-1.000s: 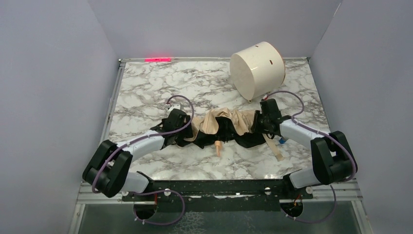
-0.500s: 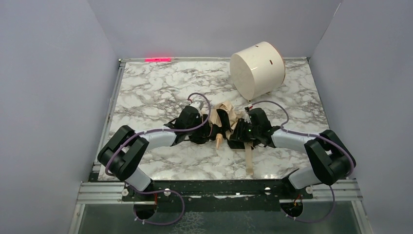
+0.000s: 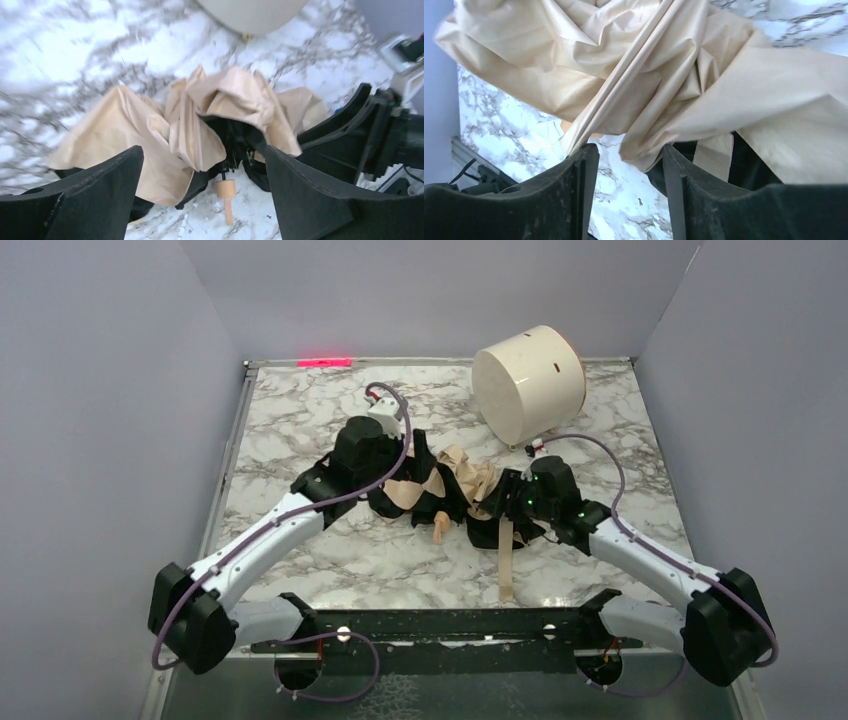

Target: Put away the umbrella

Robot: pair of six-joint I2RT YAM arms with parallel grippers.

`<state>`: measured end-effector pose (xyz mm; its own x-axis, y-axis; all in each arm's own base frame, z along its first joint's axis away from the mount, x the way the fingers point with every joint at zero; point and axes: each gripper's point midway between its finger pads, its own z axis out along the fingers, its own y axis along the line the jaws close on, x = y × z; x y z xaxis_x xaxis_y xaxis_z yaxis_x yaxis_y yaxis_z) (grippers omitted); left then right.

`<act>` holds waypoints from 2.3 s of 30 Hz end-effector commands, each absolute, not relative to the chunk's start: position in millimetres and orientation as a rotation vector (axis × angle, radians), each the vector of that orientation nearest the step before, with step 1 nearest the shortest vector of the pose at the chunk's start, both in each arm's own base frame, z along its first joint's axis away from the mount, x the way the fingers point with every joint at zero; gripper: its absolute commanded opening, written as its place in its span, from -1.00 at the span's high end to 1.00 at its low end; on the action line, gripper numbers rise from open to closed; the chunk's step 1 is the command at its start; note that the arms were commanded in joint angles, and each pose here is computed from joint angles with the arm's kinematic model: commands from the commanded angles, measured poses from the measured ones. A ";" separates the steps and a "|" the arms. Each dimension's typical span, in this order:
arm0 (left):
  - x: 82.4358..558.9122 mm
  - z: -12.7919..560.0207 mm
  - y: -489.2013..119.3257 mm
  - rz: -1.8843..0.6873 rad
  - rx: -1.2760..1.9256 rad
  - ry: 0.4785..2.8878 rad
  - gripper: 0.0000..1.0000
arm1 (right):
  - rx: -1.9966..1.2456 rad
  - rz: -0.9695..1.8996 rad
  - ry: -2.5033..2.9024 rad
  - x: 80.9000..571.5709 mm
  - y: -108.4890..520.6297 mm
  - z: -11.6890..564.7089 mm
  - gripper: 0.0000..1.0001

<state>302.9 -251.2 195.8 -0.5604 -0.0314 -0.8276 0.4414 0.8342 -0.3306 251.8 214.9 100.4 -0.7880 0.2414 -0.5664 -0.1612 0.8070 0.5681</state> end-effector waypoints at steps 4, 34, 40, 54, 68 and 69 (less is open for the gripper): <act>320.6 248.3 -180.9 -0.419 0.230 2.004 -0.83 | 0.127 0.333 2.342 250.7 139.5 110.4 -0.18; 402.5 76.7 -177.1 -0.290 0.322 2.463 0.53 | 0.311 0.037 2.595 276.0 70.8 24.1 0.88; 379.0 60.3 -186.6 -0.357 0.315 2.525 0.63 | 0.270 0.202 2.643 269.2 93.7 18.9 0.93; 335.9 28.2 -240.1 -0.535 0.385 2.575 0.73 | 0.213 0.630 2.671 251.4 153.5 10.7 0.96; 325.3 73.9 -325.9 -1.004 0.651 2.337 0.73 | 0.116 1.033 2.520 247.5 272.5 44.5 0.96; 329.4 75.1 -323.6 -0.978 0.651 2.338 0.73 | 0.112 1.049 2.511 247.3 278.5 46.6 0.96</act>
<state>329.6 -302.2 57.8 -0.7867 0.1841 -0.5893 0.5165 0.7191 -0.4648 237.5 235.2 19.7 -0.9240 0.1845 -0.3350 -0.0429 0.8203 0.5703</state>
